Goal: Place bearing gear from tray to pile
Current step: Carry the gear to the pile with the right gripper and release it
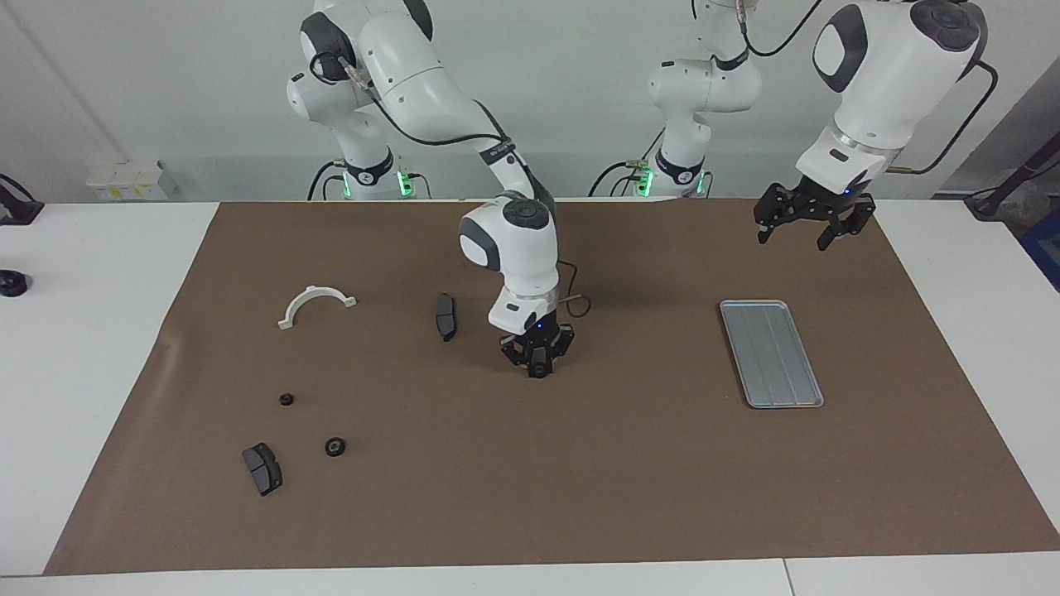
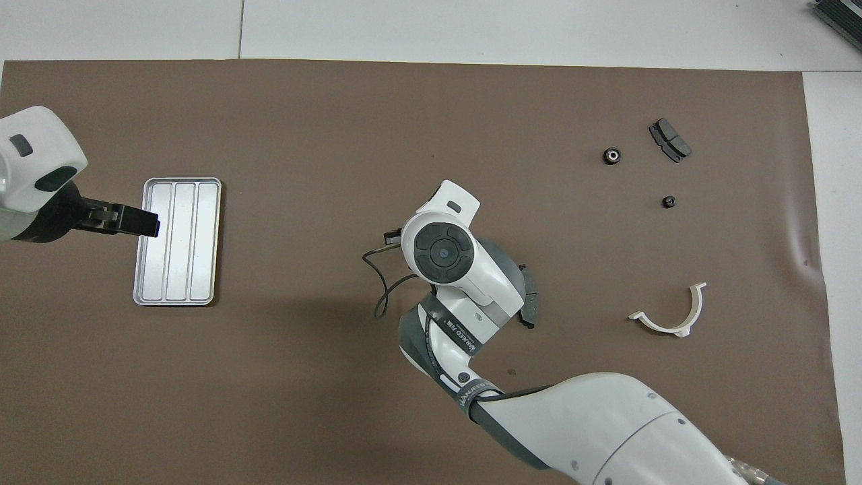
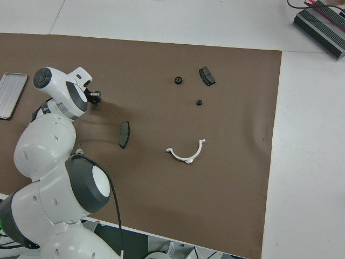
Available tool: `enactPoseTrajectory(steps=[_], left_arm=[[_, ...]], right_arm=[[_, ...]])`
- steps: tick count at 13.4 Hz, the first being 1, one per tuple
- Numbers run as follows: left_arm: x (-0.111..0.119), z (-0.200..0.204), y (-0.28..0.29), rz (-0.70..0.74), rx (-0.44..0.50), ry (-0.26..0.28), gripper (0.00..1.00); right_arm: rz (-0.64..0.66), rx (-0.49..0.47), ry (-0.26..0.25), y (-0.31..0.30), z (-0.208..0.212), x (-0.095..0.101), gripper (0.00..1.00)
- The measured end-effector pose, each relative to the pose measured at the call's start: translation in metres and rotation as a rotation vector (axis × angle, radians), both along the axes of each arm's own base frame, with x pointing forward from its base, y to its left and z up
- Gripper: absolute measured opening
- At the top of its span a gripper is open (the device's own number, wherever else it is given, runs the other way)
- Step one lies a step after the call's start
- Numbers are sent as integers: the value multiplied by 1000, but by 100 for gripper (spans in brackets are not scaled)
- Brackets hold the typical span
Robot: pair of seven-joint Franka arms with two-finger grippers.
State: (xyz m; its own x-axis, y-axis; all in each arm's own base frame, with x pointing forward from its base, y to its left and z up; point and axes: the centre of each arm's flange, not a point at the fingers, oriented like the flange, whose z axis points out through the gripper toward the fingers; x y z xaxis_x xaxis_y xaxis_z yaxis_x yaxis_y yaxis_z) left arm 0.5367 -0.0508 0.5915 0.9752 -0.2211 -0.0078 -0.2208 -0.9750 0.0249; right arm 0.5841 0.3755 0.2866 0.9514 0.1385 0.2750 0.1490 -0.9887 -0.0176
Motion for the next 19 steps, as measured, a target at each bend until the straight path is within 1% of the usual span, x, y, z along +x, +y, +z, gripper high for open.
enactPoseTrajectory(steps=[2, 5, 8, 10, 14, 17, 19], left_arm=[[-2, 18, 1, -5, 10, 2, 100], [-2, 10, 1, -5, 13, 18, 100], [-1, 8, 1, -5, 13, 12, 100], [0, 8, 1, -4, 13, 10, 100], [0, 8, 1, -4, 13, 8, 100], [1, 9, 4, 3, 13, 6, 100], [2, 9, 11, 16, 14, -3, 100]], right_arm=[[-44, -5, -5, -35, 1, 22, 36], [-90, -23, -9, -103, 2, 56, 36], [-130, -42, 1, -160, 1, 77, 36], [-167, -59, 29, -188, 2, 83, 36], [-222, -112, 131, -219, 5, 82, 36], [-243, -133, 176, -231, 5, 80, 36], [-274, -139, 198, -251, 5, 81, 36]])
